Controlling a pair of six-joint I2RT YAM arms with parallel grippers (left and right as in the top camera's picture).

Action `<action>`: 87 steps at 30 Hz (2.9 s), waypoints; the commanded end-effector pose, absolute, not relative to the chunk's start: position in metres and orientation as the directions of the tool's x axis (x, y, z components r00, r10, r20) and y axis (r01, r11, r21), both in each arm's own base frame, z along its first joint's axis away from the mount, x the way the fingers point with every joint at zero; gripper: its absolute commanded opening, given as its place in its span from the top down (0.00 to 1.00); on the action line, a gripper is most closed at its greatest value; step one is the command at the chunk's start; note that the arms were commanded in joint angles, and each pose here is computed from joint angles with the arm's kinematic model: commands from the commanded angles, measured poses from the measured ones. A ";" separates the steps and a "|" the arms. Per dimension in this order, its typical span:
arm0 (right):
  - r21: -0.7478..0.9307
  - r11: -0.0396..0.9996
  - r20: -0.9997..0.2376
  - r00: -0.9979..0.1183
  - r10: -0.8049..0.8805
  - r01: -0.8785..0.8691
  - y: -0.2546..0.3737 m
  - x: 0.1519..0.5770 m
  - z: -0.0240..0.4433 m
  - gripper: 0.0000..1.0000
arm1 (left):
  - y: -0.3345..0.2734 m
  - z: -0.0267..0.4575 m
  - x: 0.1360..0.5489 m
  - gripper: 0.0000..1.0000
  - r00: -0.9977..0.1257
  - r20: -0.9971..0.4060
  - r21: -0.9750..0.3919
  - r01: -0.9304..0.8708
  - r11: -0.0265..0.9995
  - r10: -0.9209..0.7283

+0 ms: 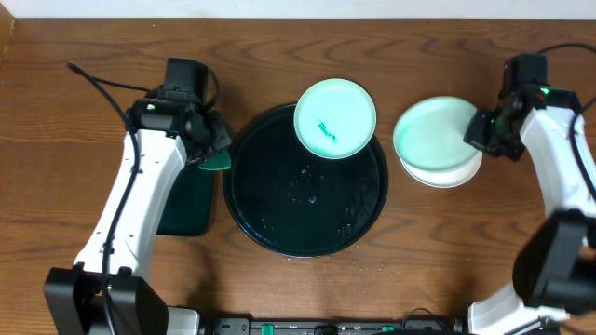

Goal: Clean dirty plates on tray and stack at the side
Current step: 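Lift the pale green plate with the right gripper and stack it on the white plate, then move the right gripper to the last pale green plate and grip its rim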

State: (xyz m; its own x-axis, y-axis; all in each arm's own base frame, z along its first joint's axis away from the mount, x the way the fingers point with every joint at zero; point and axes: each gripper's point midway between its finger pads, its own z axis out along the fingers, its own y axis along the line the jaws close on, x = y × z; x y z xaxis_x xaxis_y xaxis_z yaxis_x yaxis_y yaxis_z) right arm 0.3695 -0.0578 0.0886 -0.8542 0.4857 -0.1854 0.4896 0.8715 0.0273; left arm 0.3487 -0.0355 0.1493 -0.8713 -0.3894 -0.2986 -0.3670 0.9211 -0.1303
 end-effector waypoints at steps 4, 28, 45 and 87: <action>-0.067 0.857 -0.120 -0.857 0.501 0.510 -0.072 0.370 0.044 0.99 | -0.045 0.150 0.352 0.93 -0.877 -0.321 -0.127 -0.336 0.933 -0.359; 0.058 0.907 -0.429 -0.831 -0.354 -0.417 0.159 0.489 0.147 0.42 | -0.055 0.151 0.369 0.93 -0.864 -0.367 -0.155 -0.308 0.939 -0.344; 0.099 0.822 -0.277 -0.809 -0.519 -0.561 0.173 0.494 0.061 0.56 | -0.055 0.149 0.369 0.93 -0.867 -0.362 -0.152 -0.308 0.939 -0.343; 0.127 0.965 0.096 -0.965 -0.243 -0.230 0.240 0.377 0.062 0.67 | -0.054 0.147 0.363 0.93 -0.876 -0.341 -0.139 -0.312 0.940 -0.341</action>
State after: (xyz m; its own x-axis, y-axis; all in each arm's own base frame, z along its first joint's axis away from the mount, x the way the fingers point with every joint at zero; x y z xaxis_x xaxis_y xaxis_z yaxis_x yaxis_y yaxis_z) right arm 0.3703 0.2414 0.0386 -0.9676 -0.1959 0.1595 -0.1795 0.9774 0.1115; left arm 0.3639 -0.0559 0.1500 -0.8716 -0.3481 -0.3452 -0.3122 0.9370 -0.1568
